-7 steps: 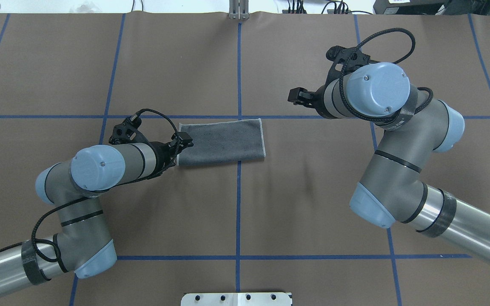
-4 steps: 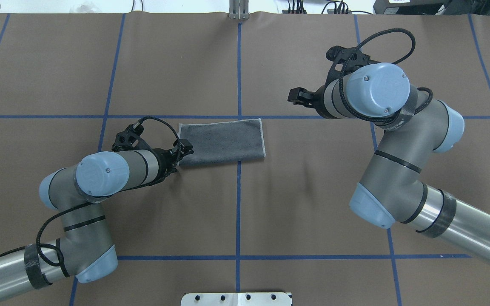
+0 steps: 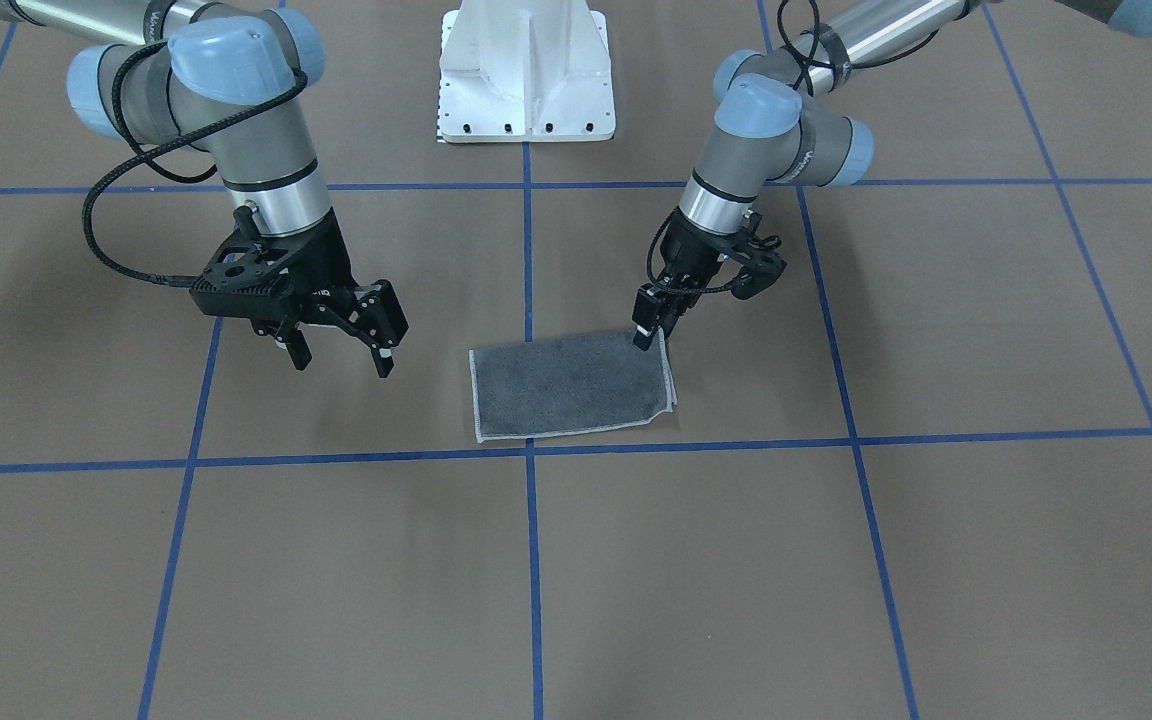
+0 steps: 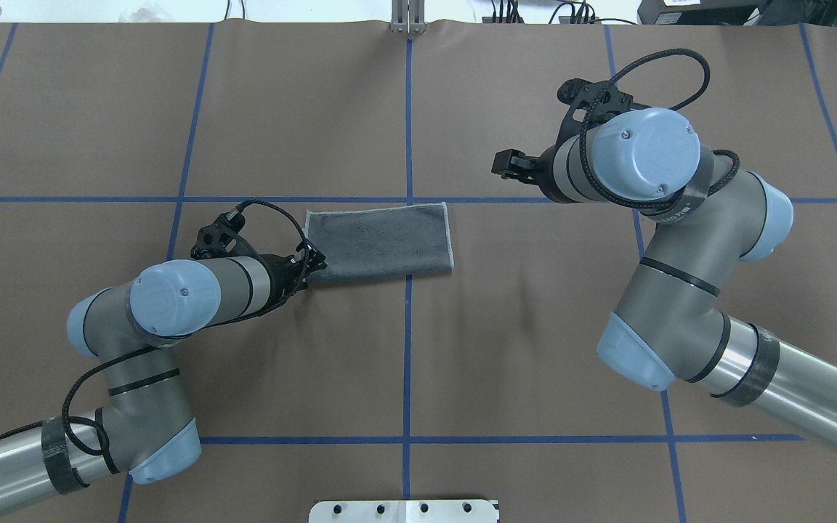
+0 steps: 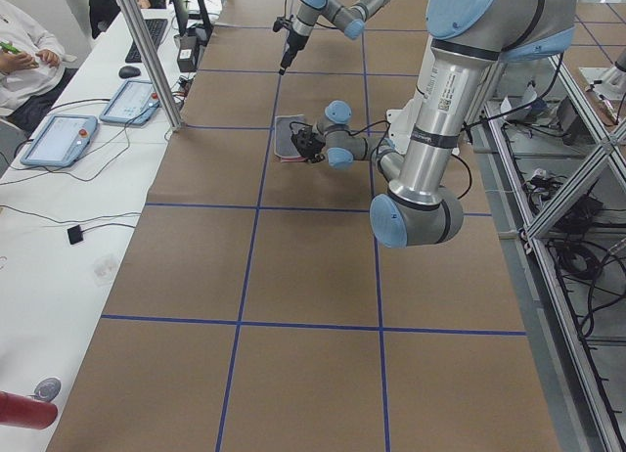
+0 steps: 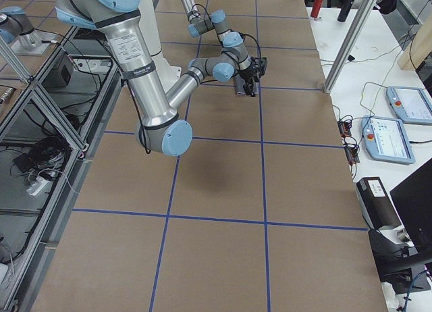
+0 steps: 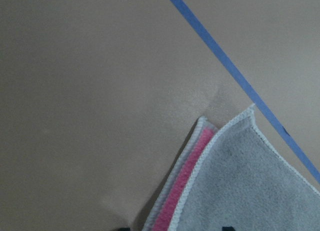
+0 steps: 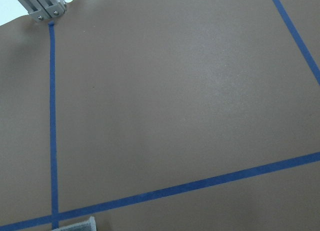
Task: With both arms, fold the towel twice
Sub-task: 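Grasp the folded strip's end nearest the left gripper while the right arm withdraws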
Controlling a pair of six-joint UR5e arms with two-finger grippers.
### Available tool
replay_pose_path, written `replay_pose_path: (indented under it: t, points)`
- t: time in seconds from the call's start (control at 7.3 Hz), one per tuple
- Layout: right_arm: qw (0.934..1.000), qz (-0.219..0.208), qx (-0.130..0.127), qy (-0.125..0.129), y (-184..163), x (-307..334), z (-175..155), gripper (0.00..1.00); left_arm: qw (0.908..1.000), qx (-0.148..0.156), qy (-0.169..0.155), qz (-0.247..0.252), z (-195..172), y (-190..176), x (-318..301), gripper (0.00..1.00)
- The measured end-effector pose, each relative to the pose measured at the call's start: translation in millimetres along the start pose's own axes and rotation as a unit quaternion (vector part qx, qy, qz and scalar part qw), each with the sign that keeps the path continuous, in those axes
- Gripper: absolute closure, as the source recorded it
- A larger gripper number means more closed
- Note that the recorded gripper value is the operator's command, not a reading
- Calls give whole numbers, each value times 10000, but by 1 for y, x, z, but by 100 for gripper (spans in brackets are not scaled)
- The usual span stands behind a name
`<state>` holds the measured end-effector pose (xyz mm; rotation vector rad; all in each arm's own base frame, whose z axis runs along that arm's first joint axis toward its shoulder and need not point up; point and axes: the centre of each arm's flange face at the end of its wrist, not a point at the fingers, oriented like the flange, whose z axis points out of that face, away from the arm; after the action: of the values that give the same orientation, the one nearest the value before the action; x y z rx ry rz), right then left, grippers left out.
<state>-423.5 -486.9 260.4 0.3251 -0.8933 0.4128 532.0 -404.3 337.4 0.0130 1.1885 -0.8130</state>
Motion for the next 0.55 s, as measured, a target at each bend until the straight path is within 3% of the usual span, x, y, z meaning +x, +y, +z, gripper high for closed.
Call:
replay_pose_path:
  t: [0.55]
  points:
    - [10000,3,-1,0,0,0,0,0,9999,6,-11,147,-2,-2,-3,58]
